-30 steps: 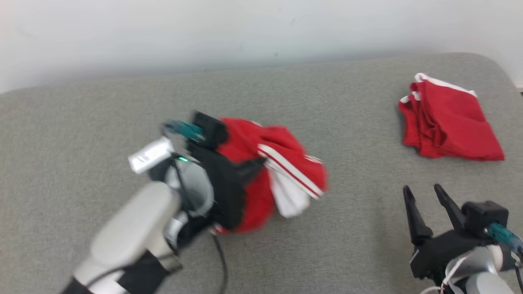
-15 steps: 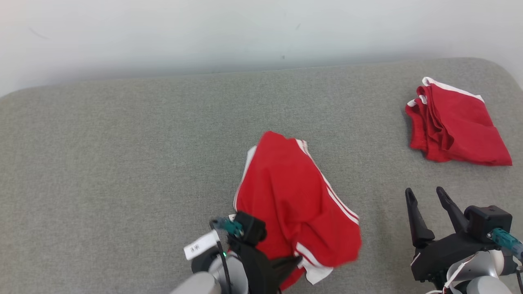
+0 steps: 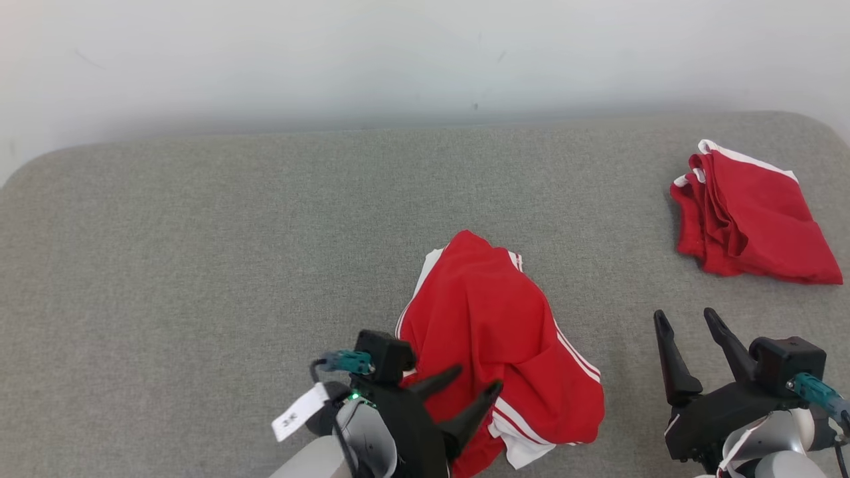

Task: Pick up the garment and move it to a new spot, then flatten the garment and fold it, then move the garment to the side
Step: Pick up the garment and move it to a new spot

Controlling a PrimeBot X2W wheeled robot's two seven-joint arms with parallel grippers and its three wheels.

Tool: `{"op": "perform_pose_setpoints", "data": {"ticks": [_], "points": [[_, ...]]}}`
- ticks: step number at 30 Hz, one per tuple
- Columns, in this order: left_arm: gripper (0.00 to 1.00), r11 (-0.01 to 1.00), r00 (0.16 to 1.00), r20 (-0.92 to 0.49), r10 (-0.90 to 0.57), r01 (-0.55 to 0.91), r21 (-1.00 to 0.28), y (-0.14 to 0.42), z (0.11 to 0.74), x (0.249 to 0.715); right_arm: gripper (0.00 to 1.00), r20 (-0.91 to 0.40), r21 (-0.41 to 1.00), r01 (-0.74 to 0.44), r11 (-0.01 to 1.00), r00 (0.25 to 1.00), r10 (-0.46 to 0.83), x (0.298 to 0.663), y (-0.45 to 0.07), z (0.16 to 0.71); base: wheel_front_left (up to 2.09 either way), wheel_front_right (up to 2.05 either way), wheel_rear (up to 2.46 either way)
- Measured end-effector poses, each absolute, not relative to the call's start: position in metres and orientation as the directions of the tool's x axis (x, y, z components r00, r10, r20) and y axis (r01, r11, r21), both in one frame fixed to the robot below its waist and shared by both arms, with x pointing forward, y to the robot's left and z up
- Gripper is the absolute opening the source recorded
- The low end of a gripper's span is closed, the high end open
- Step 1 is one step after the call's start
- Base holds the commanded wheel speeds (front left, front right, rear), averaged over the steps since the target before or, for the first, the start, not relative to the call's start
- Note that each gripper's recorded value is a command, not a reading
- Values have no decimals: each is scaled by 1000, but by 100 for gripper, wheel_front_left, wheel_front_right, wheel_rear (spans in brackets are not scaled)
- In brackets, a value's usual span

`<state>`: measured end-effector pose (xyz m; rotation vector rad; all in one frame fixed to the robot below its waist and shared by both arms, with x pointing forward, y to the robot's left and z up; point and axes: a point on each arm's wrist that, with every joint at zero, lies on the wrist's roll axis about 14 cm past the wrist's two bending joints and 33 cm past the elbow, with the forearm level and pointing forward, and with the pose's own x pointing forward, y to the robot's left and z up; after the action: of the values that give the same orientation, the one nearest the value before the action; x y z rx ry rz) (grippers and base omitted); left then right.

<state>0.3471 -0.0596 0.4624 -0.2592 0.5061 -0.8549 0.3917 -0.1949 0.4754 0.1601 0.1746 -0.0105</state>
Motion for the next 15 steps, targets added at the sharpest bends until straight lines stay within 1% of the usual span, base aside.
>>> {"op": "perform_pose_setpoints", "data": {"ticks": [3,5,6,7,8,11,13,15], "points": [[100,652,609,-251,-752,633,-418,-54,479,355,100,-175,160,32,987,984,-3,389,-197,474,0,0,0],[100,684,668,-208,-714,604,-410,-43,489,364,100,-192,162,36,986,981,-4,385,-197,469,0,0,0],[100,684,668,-208,-714,604,-410,-43,489,364,100,-192,162,36,986,981,-4,385,-197,469,0,0,0],[100,741,734,-187,-653,570,-355,-23,493,375,100,-197,165,35,986,980,-2,383,-197,467,0,0,0],[100,741,734,-187,-653,570,-355,-23,493,375,100,-197,165,35,986,980,-2,383,-197,467,0,0,0],[100,822,814,-153,-560,524,-222,9,499,388,100,-198,169,25,985,980,9,381,-192,467,0,0,0],[100,866,864,-109,-491,470,-169,31,508,396,100,-193,172,8,985,981,25,382,-187,468,0,0,0],[100,888,888,-79,-453,443,-122,48,511,396,100,-189,174,-7,985,981,40,382,-183,470,0,0,0]]}}
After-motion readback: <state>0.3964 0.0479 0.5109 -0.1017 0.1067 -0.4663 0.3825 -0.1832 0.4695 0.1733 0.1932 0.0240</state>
